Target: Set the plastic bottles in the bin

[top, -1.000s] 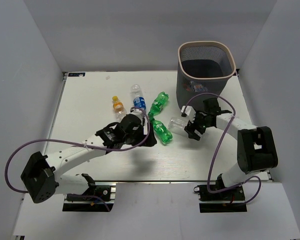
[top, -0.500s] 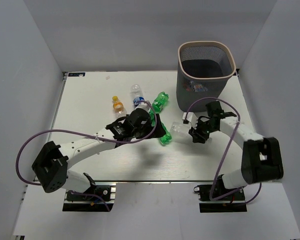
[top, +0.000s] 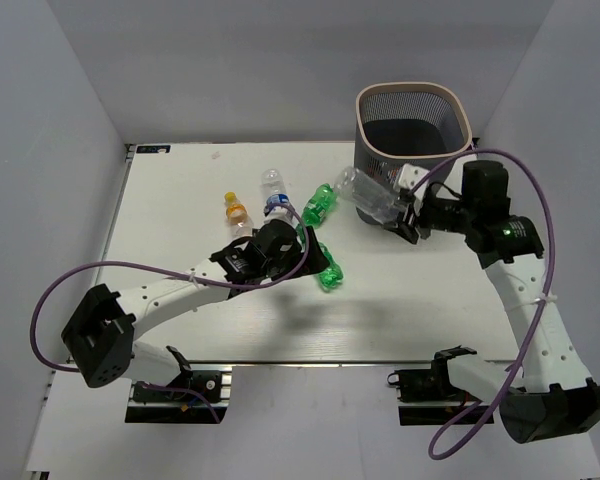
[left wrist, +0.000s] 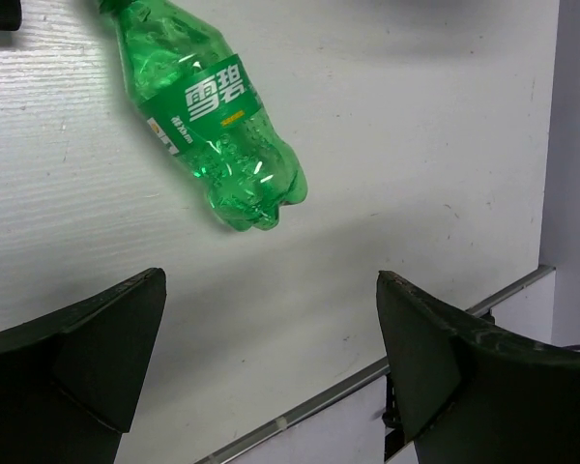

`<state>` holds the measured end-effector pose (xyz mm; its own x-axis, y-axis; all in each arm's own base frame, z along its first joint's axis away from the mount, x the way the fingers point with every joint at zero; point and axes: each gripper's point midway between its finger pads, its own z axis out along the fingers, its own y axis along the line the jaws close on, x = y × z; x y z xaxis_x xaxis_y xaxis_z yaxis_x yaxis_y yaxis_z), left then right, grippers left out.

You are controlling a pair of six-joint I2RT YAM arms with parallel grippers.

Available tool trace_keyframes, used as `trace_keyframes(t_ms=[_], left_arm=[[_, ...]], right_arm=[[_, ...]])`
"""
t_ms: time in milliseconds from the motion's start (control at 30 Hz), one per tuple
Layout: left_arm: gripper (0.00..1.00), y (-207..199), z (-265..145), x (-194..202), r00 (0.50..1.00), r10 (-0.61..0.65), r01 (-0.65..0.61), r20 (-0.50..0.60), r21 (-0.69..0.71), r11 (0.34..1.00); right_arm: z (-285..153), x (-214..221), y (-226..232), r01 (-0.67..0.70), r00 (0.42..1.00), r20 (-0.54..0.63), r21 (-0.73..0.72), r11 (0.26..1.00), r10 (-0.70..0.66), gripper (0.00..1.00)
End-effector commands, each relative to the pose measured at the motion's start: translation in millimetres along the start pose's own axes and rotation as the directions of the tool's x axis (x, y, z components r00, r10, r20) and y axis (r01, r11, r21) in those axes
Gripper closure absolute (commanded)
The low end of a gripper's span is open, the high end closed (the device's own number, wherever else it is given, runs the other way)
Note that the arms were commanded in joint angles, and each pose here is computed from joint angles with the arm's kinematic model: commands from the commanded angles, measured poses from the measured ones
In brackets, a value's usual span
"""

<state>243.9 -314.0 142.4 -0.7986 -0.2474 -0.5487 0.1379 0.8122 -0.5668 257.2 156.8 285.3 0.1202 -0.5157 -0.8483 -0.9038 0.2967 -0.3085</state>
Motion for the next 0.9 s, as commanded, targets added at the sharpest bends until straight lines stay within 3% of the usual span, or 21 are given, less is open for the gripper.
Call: trace_keyframes(t_ms=[0,33,67,267,367,533,567,633,700,867], left_arm=[[0.01,-7,-5,-8,0.999,-0.013,0.012,0.032,0.018,1.000],[0.01,-7,-5,-8,0.999,-0.004,0.003,0.032,0.018,1.000],[0.01,-6,-1,-7,1.000,-0.003,0.003,0.031,0.015,1.000],[0.01,-19,20,-11,0.999,0.040,-0.040,0.025,0.035,0.999],[0.01,-20,33,-8,0.998,0.063,-0.063,0.002,0.022,0.998],[0.01,-18,42,-4,0.995,0.101,-0.101,-0.005,0.009,0.995],[0.01,-15,45,-3,0.995,0.102,-0.102,-0.004,-0.005,0.995],[0.01,-13,47,-4,0.993,0.115,-0.115,-0.002,-0.018,0.993],[0.01,-7,52,-2,0.991,0.130,-0.130,-0.014,-0.045,0.990],[0.01,-5,62,-2,0.987,0.160,-0.161,-0.012,-0.075,0.984]], right_arm=[[-11,-63,-27,-0.024,0.984,0.179,0.082,0.996,0.009,0.83],[-13,-73,-34,-0.109,0.974,0.210,0.111,0.988,0.084,0.82],[-20,-97,-58,-0.049,0.959,0.282,0.204,0.978,-0.011,0.82],[-35,-131,-155,-0.144,0.944,0.328,0.484,0.863,-0.026,0.82],[-31,-132,-197,-0.155,0.946,0.322,0.572,0.805,-0.047,0.80],[-23,-129,-234,-0.186,0.954,0.298,0.610,0.770,-0.006,0.75],[-5,-105,-242,-0.205,0.964,0.261,0.596,0.777,0.055,0.71],[6,-86,-252,-0.228,0.967,0.234,0.593,0.773,0.106,0.36],[11,-69,-256,-0.260,0.963,0.219,0.607,0.751,0.156,0.10],[8,-48,-265,-0.321,0.946,0.231,0.605,0.729,0.226,0.10]])
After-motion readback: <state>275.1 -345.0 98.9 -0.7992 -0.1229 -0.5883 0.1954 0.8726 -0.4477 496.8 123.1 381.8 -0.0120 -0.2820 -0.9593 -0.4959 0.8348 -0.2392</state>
